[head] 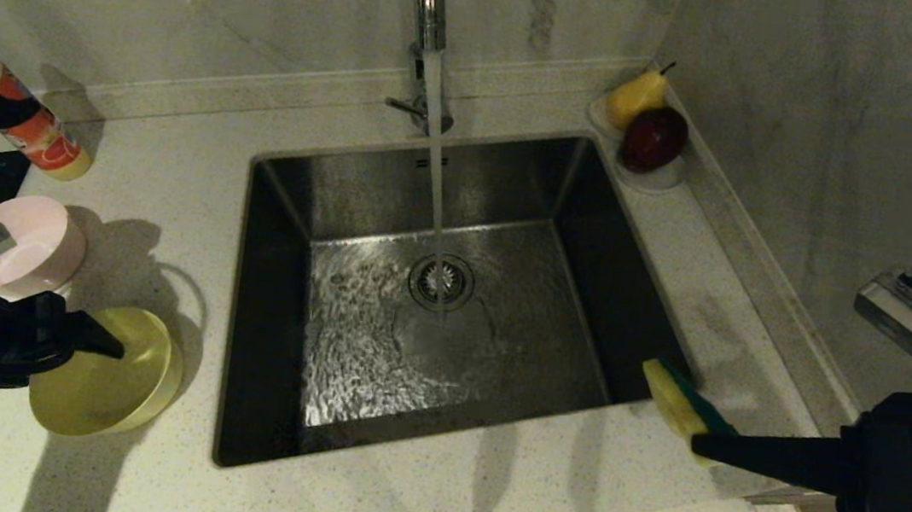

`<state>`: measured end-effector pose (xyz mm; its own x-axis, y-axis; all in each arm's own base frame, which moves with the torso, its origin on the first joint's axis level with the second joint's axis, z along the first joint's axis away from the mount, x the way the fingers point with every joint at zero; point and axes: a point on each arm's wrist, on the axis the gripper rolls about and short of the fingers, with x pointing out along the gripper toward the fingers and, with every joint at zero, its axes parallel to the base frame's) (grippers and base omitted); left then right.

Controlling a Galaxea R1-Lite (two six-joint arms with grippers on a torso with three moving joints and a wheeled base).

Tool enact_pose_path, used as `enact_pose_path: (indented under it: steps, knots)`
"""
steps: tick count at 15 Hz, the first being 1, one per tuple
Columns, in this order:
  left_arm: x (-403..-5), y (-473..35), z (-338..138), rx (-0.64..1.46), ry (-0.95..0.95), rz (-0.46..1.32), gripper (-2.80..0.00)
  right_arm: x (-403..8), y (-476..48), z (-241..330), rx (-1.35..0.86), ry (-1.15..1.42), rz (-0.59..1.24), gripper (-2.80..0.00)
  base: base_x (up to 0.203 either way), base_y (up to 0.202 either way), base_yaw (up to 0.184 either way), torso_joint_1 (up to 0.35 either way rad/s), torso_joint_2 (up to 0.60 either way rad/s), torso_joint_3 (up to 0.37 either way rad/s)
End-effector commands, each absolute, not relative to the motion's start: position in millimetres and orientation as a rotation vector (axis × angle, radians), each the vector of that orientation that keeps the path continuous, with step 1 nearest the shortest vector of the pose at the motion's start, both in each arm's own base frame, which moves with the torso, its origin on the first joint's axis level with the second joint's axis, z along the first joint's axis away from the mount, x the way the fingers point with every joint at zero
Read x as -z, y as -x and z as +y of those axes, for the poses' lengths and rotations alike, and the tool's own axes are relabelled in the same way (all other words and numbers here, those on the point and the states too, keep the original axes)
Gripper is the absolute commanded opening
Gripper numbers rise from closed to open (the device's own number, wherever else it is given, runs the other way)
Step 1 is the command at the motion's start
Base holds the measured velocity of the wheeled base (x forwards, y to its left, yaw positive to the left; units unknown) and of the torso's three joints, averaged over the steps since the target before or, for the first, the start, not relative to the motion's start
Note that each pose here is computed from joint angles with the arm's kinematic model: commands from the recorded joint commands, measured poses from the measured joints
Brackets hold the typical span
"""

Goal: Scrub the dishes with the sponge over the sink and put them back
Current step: Wash the bowl

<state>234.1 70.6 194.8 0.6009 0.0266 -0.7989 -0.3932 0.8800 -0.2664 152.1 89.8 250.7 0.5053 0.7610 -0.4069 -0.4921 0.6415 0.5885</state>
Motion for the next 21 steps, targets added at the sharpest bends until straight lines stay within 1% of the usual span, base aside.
enact_pose_path:
  steps: [1, 10, 14, 18, 21]
  knots:
    - [-195.8, -233.1, 70.2, -0.263, 0.466, 0.896, -2.8, -251.1, -152.3, 90.0, -0.787, -0.432, 0.7, -2.8, 0.0, 0.0, 0.0, 0.0, 0.0, 0.0]
    - [-202.1, -231.0, 69.9, -0.273, 0.489, 0.87, -2.8, -258.5, -149.5, 88.5, -0.795, -0.437, 0.663, -2.8, 0.0, 0.0, 0.0, 0.0, 0.0, 0.0]
    - [-227.3, -229.1, 67.1, -0.28, 0.576, 0.766, -2.8, -259.6, -145.6, 86.6, -0.802, -0.437, 0.648, -2.8, 0.0, 0.0, 0.0, 0.0, 0.0, 0.0]
    - [-275.3, -242.3, 46.9, -0.217, 0.719, 0.621, -2.8, -258.8, -143.1, 86.0, -0.81, -0.437, 0.65, -2.8, 0.0, 0.0, 0.0, 0.0, 0.0, 0.0]
    - [-286.1, -271.9, 16.3, -0.135, 0.764, 0.644, -2.8, -261.1, -138.8, 86.3, -0.841, -0.438, 0.644, -2.8, 0.0, 0.0, 0.0, 0.0, 0.0, 0.0]
